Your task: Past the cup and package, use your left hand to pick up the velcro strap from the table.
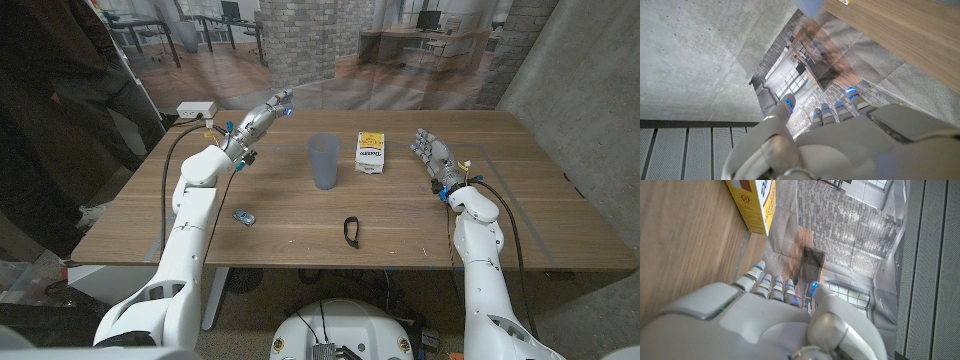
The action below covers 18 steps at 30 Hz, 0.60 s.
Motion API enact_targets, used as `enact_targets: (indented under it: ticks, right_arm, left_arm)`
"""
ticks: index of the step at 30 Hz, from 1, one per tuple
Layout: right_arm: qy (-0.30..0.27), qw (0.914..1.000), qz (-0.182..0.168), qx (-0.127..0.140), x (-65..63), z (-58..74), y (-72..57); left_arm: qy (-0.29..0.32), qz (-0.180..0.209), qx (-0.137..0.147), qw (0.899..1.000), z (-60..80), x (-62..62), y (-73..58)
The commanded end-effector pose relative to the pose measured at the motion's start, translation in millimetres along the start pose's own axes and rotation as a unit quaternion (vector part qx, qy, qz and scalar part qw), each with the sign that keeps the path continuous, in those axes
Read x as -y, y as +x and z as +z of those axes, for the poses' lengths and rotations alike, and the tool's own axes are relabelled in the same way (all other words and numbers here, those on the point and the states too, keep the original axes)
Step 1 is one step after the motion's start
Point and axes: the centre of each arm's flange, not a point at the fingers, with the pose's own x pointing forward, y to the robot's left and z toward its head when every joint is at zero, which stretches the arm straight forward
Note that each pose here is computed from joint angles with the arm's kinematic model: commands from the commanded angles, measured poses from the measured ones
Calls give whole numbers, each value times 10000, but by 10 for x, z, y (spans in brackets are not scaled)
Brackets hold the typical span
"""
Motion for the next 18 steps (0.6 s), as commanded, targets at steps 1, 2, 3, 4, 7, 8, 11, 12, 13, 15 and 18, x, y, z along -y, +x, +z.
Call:
enact_targets:
  ticks: [1,2,3,4,7,8,11,12,13,15,18]
  right_arm:
    - [-13,10000,4,30,-1,9,-9]
    - [-15,10000,4,27,-1,9,-9]
    - [-15,10000,3,27,-1,8,-9]
    - [-15,10000,-2,29,-1,7,-9]
    - [-21,10000,-6,37,1,7,-8]
    - [-26,10000,-5,39,2,7,-8]
    - [-31,10000,-9,48,7,7,-4]
    - [-32,10000,-9,50,8,8,-2]
    - [-34,10000,-6,52,7,8,0]
    - [-36,10000,0,53,5,7,8]
    - [-35,10000,11,56,2,6,22]
  left_arm:
    - [363,-294,165,9988,173,-5,110]
    - [385,-304,188,9986,188,-5,118]
    - [406,-311,206,9985,201,-4,125]
    - [417,-322,224,9984,212,-3,132]
    - [458,-359,265,9980,242,3,147]
    - [483,-376,274,9977,253,4,153]
    - [527,-442,305,9972,283,7,170]
    - [537,-458,317,9970,294,8,176]
    - [547,-473,330,9968,303,9,183]
    - [587,-507,354,9964,324,10,197]
    - [639,-569,379,9956,351,13,217]
